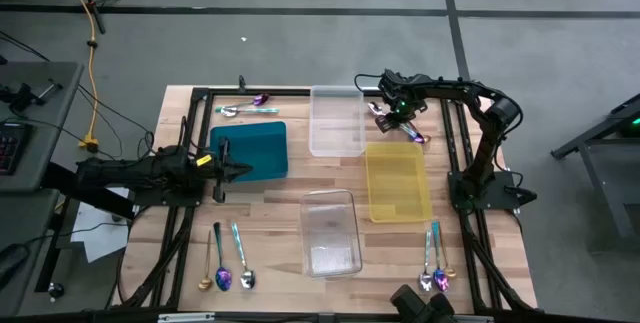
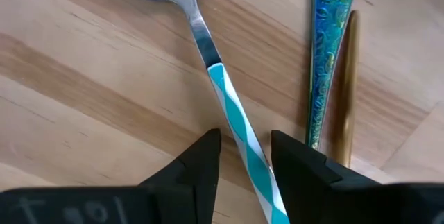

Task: Sort silverware by color (type)
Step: Put the white spoon into the yellow bin

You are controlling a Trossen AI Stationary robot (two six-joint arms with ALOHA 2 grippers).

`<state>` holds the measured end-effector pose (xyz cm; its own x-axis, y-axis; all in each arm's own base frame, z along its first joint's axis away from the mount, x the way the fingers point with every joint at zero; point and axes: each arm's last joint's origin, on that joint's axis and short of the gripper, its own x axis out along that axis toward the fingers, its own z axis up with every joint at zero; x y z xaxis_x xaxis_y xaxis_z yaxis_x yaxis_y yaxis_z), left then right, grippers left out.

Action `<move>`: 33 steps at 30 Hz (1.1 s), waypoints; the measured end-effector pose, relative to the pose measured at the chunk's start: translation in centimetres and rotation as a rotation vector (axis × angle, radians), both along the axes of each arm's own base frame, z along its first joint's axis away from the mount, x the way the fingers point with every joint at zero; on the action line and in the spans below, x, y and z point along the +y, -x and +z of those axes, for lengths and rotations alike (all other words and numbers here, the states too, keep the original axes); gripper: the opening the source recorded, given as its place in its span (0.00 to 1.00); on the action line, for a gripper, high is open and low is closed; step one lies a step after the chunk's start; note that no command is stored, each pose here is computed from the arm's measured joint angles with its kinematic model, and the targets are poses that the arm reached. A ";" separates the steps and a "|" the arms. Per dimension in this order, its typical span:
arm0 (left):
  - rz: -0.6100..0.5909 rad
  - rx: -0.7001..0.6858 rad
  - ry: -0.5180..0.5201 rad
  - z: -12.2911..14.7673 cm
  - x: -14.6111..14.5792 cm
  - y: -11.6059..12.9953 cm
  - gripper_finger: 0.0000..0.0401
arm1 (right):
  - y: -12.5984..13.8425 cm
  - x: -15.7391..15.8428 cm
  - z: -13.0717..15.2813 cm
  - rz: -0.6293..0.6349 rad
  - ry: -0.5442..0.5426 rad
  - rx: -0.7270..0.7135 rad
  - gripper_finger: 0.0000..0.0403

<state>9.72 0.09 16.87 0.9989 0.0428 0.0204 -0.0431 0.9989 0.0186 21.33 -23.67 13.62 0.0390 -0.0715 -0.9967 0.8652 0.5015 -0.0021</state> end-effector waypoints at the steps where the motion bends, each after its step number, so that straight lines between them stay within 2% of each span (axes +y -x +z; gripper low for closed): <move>1: 0.000 0.000 0.000 0.0 0.0 0.0 0.01 | 0.0 0.0 -0.2 0.001 -0.008 0.004 0.31; 8: 0.000 0.000 0.000 0.0 0.0 0.0 0.01 | 0.1 0.1 -0.2 0.011 -0.012 0.009 0.28; 10: 0.000 0.000 0.000 0.0 0.0 0.0 0.01 | 0.1 0.1 0.0 0.027 -0.014 0.012 0.23; 14: 0.000 0.000 0.000 0.0 0.0 0.0 0.01 | 0.3 0.4 0.6 0.062 -0.005 0.013 0.07; 16: 0.000 0.000 0.000 0.0 0.0 0.0 0.01 | 0.7 0.7 1.2 0.069 -0.008 0.027 0.06; 20: 0.000 0.000 0.000 0.0 0.0 0.0 0.01 | 1.2 1.0 2.9 0.078 0.041 0.044 0.09; 23: 0.000 0.000 0.000 0.0 0.0 0.0 0.01 | 1.6 1.4 4.4 0.092 0.068 0.027 0.07; 29: 0.000 0.000 0.000 0.0 0.0 0.0 0.01 | 2.3 2.9 8.9 0.100 0.174 -0.103 0.07; 33: 0.000 0.000 0.000 0.0 0.0 0.0 0.01 | 3.0 5.5 12.2 0.072 0.229 -0.248 0.07</move>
